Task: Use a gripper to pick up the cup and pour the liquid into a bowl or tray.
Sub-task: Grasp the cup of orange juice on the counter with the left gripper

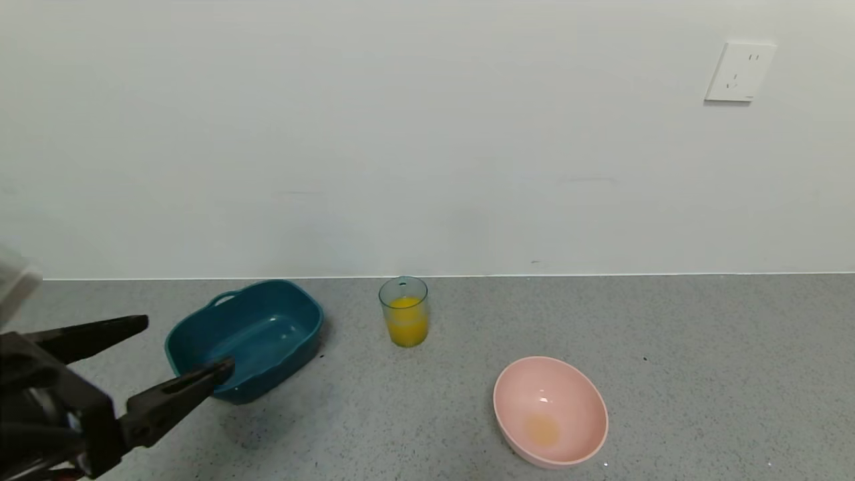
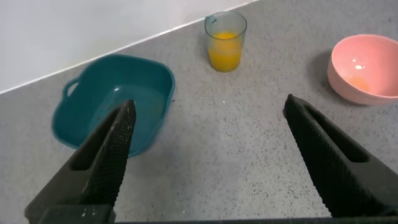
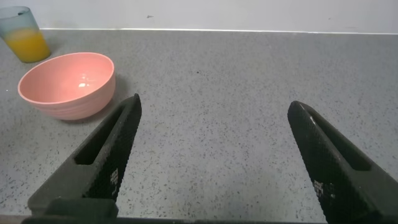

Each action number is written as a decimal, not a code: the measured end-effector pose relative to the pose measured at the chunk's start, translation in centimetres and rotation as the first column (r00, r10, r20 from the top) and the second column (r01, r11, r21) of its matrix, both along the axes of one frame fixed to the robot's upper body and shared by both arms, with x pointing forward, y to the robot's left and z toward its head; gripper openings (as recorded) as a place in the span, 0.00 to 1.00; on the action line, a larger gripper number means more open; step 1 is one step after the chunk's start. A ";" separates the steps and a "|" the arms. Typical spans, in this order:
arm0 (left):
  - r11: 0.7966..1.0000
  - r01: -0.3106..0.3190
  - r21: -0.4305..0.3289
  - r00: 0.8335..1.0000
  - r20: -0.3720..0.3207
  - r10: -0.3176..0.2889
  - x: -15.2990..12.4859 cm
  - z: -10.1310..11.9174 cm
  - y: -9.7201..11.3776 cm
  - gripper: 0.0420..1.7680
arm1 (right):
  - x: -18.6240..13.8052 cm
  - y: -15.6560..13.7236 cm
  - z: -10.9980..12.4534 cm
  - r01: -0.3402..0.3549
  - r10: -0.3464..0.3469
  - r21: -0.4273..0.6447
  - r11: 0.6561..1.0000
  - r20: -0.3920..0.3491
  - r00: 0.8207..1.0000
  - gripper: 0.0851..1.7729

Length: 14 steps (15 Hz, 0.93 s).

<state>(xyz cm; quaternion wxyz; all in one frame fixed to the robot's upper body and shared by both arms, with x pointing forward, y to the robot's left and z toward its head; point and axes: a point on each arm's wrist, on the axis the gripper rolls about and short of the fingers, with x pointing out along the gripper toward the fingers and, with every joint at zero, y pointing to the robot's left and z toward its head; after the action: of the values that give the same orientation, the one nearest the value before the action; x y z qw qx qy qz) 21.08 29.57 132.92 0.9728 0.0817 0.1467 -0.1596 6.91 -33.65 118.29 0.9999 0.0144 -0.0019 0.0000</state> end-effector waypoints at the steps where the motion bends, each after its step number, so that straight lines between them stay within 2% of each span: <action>1: 1.000 0.006 0.003 1.000 -0.027 -0.006 0.9 -0.4 -0.7 0.97 | 0.0 0.0 0.0 0.000 0.000 0.000 1.000 0.000 1.000 0.96; 7: 1.000 -0.015 0.000 0.988 -0.151 0.015 6.0 -4.2 -6.2 0.97 | 0.0 0.0 0.0 0.000 0.000 0.000 1.000 0.000 1.000 0.96; 9: 0.999 -0.029 -0.013 0.986 -0.162 0.026 7.7 -5.7 -8.1 0.97 | 0.0 0.0 0.0 0.000 0.000 0.000 1.000 0.000 1.000 0.96; 12: 0.999 -0.050 0.006 0.979 -0.197 0.050 10.1 -8.9 -10.4 0.97 | 0.0 0.0 0.0 0.000 0.000 0.000 1.000 0.000 1.000 0.96; 14: 0.997 -0.072 0.010 0.979 -0.191 0.072 11.7 -11.0 -12.0 0.97 | 0.0 0.0 0.0 0.000 0.000 0.000 1.000 0.000 1.000 0.96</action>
<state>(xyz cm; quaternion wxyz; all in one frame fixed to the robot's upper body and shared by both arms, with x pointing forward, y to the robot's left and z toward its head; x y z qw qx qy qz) 32.80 17.61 121.93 0.9592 0.0621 0.2428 -0.1311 6.91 -33.65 118.29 0.9999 0.0144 -0.0019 0.0000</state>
